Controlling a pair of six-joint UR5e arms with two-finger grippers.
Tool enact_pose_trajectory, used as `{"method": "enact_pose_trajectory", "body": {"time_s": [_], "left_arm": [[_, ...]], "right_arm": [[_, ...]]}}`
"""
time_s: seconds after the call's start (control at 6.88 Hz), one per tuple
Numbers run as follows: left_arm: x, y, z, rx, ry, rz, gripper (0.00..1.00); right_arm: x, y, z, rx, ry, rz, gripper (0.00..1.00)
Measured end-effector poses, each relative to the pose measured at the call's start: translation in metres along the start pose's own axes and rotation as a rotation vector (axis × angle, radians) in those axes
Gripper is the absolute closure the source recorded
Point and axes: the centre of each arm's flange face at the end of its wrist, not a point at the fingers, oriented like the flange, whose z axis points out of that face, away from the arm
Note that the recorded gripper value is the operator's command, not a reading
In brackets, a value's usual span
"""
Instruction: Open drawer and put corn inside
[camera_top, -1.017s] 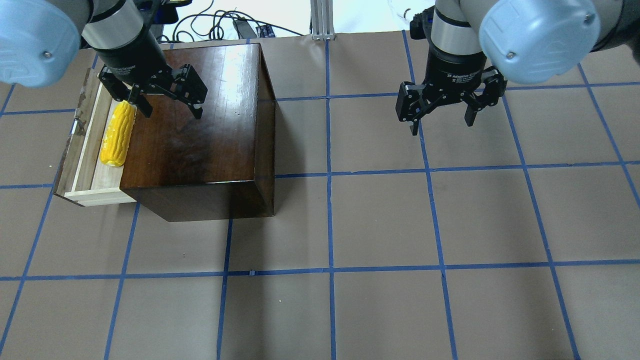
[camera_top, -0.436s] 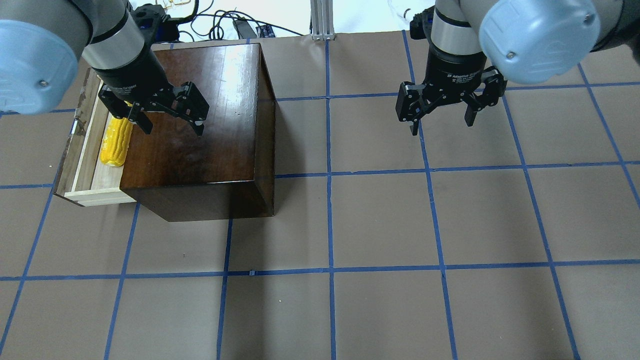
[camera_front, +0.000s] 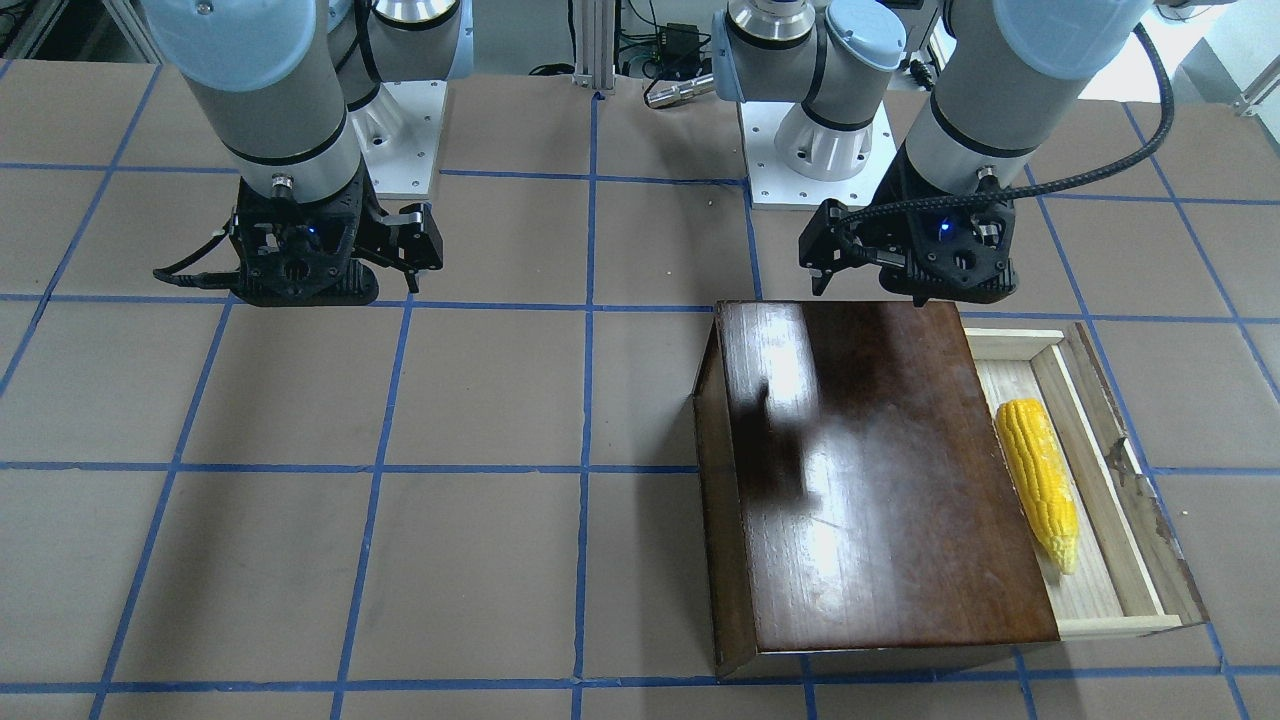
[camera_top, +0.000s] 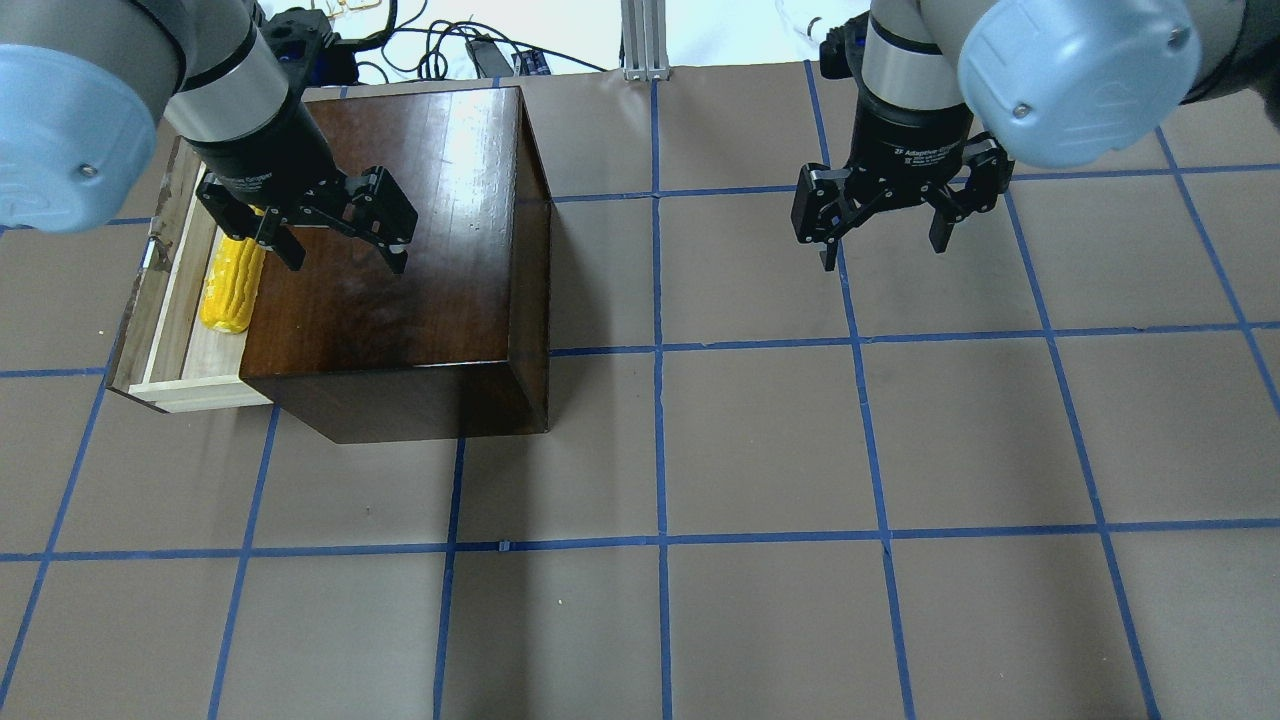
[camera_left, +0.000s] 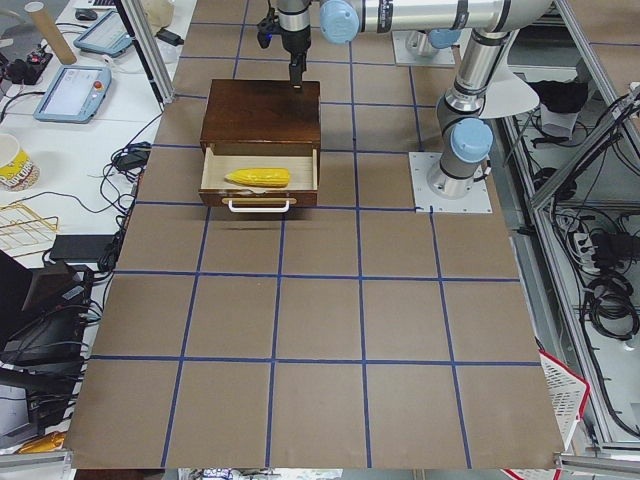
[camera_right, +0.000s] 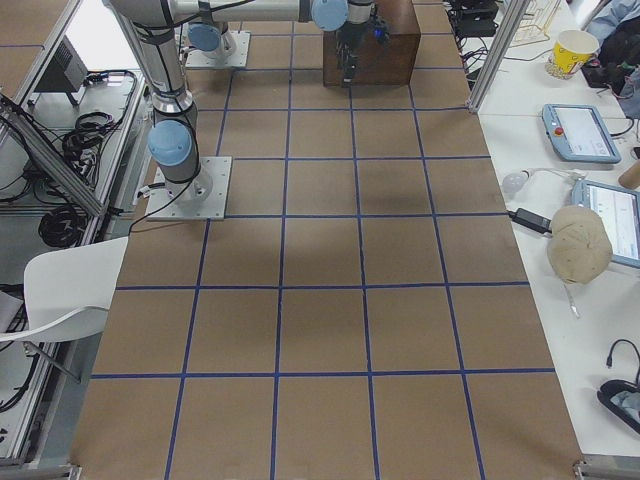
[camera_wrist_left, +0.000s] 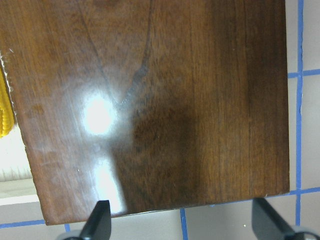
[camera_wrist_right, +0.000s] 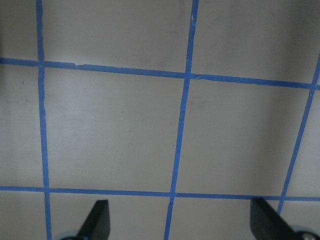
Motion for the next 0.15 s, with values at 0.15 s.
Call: {"method": "enact_pose_trajectory", "body": {"time_s": [0.15], "left_arm": [[0.0003,0.0002,0.0,0.0,0.004,-0.003,0.0]], "right_arm": [[0.0,0.0,0.0,0.0,0.0,0.0,0.0]]}}
